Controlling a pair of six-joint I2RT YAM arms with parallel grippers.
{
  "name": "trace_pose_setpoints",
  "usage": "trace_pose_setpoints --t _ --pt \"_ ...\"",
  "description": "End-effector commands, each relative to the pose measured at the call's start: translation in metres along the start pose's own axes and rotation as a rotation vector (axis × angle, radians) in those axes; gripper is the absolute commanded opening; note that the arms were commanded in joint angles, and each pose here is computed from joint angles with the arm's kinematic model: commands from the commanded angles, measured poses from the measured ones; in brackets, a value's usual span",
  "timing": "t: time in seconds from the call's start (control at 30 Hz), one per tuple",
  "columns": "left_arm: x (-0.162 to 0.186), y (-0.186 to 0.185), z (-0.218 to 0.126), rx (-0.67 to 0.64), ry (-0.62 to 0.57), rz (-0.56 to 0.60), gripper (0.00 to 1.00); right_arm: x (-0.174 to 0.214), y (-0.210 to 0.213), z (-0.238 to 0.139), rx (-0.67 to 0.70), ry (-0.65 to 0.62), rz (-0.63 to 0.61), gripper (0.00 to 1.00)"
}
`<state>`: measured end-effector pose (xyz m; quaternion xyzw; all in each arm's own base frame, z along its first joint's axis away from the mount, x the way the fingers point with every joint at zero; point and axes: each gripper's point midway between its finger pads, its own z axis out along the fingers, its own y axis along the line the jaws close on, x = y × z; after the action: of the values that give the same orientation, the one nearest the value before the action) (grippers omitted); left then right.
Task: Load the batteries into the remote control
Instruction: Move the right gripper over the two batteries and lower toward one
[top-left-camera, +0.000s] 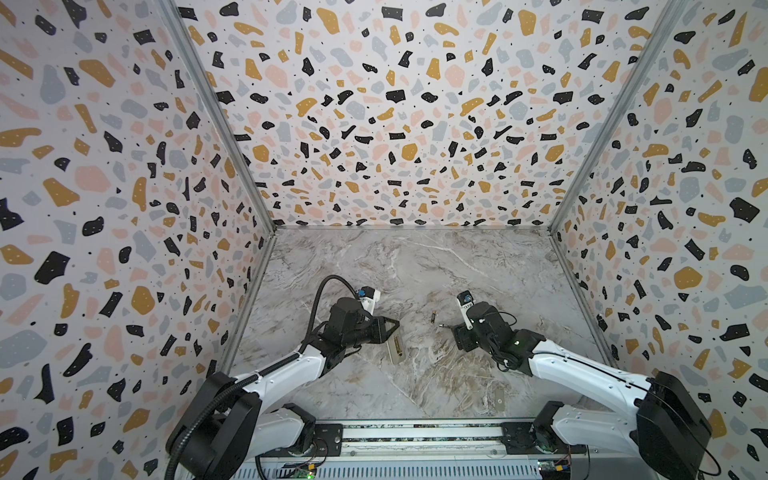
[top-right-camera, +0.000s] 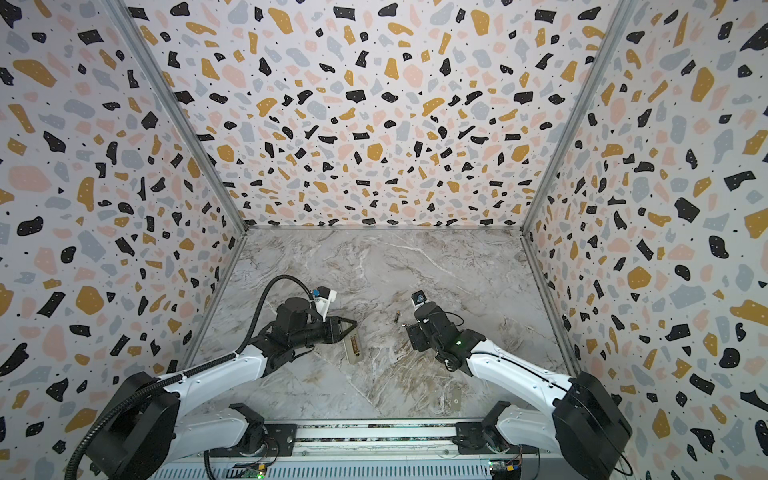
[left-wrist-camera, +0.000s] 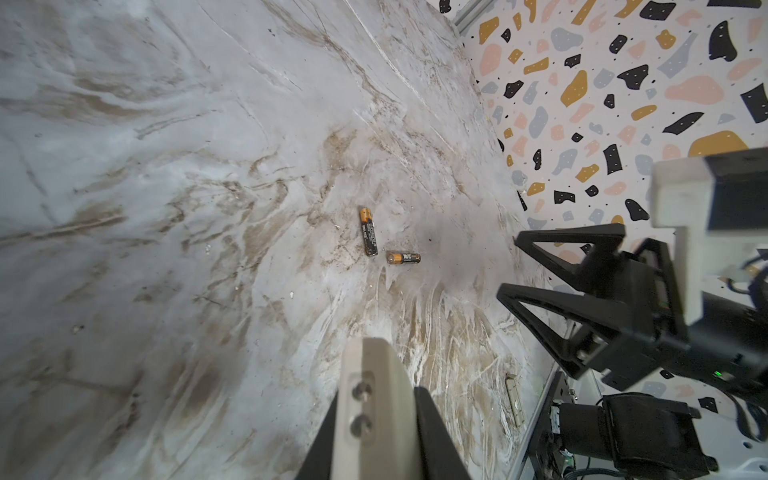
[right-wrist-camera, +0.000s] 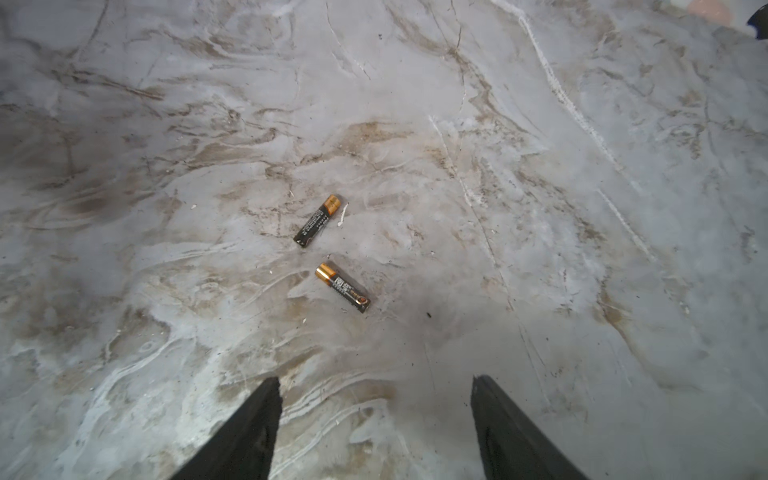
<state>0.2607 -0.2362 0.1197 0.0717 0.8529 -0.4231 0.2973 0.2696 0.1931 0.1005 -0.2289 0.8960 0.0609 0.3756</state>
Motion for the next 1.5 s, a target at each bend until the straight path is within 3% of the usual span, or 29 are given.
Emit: trace_pose_setpoints --t 0.0,0.4,1.1,1.47 --pt "-0.005 -0.018 0.001 0.081 -0.028 0.028 0.00 -0.012 0.011 0.011 -0.077 -0.015 -0.062 0.73" --pt "0.004 -0.025 0.004 0.126 -0.019 0.031 0.00 -0.029 0.016 0.042 -0.138 0.007 -0.164 0.64" --pt "0.004 -0.024 0.005 0.125 -0.026 0.038 0.00 -0.016 0.028 0.077 -0.210 0.127 -0.248 0.53" --pt "0.005 -0.025 0.004 0.127 -0.025 0.044 0.00 -0.004 0.033 0.081 -0.238 0.168 -0.246 0.40"
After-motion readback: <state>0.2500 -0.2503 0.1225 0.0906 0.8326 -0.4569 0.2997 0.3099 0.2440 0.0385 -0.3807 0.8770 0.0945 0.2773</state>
